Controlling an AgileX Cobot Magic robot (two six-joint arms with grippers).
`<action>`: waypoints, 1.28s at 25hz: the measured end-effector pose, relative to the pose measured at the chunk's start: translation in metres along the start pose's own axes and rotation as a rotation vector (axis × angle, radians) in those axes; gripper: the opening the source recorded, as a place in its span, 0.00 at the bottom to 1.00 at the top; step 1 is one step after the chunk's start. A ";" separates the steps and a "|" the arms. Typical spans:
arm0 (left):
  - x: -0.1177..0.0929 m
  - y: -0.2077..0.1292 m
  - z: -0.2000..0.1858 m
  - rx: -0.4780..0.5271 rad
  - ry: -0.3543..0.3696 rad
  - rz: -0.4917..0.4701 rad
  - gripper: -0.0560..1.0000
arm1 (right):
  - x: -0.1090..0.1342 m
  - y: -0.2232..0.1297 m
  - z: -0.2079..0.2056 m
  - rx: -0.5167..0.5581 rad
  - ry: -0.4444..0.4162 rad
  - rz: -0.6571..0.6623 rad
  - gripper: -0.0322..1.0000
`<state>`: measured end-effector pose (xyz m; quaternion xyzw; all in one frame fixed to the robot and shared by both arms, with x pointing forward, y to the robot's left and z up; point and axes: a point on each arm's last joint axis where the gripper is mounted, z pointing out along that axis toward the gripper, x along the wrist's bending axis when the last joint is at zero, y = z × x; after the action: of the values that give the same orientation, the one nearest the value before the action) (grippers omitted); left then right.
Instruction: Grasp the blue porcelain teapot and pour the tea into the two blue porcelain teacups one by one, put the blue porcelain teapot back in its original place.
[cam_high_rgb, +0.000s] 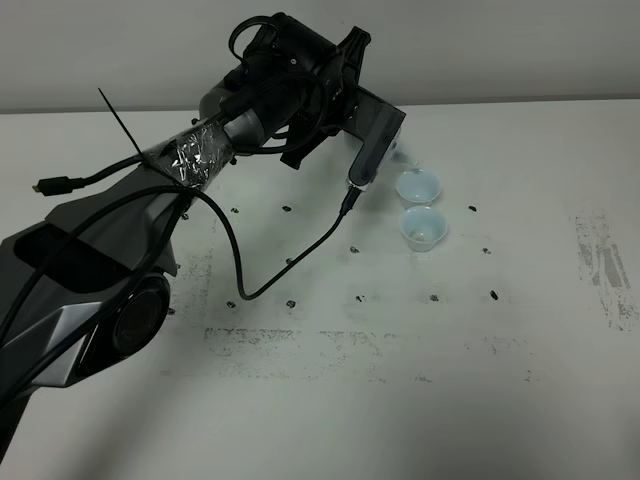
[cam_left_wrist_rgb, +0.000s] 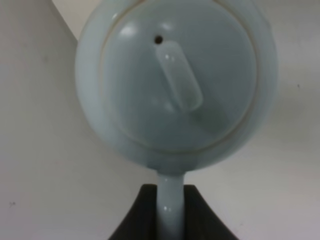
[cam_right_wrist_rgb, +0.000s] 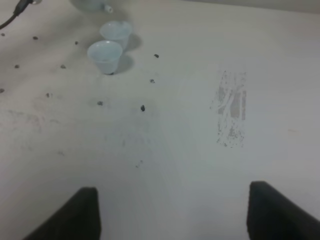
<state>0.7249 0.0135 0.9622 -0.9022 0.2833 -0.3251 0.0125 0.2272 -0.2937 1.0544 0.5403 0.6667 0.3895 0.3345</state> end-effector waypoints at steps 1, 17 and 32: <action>0.000 0.000 0.000 0.004 0.002 0.004 0.11 | 0.000 0.000 0.000 0.000 0.000 0.000 0.60; 0.005 0.014 -0.004 0.073 0.029 0.105 0.11 | 0.000 0.000 0.000 0.000 0.000 0.000 0.60; 0.007 0.028 -0.009 0.126 0.028 0.231 0.11 | 0.000 0.000 0.000 0.000 0.000 0.000 0.60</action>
<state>0.7096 -0.0123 0.9676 -0.8563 0.3648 -0.3510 0.1025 0.2272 -0.2937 1.0544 0.5403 0.6667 0.3895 0.3345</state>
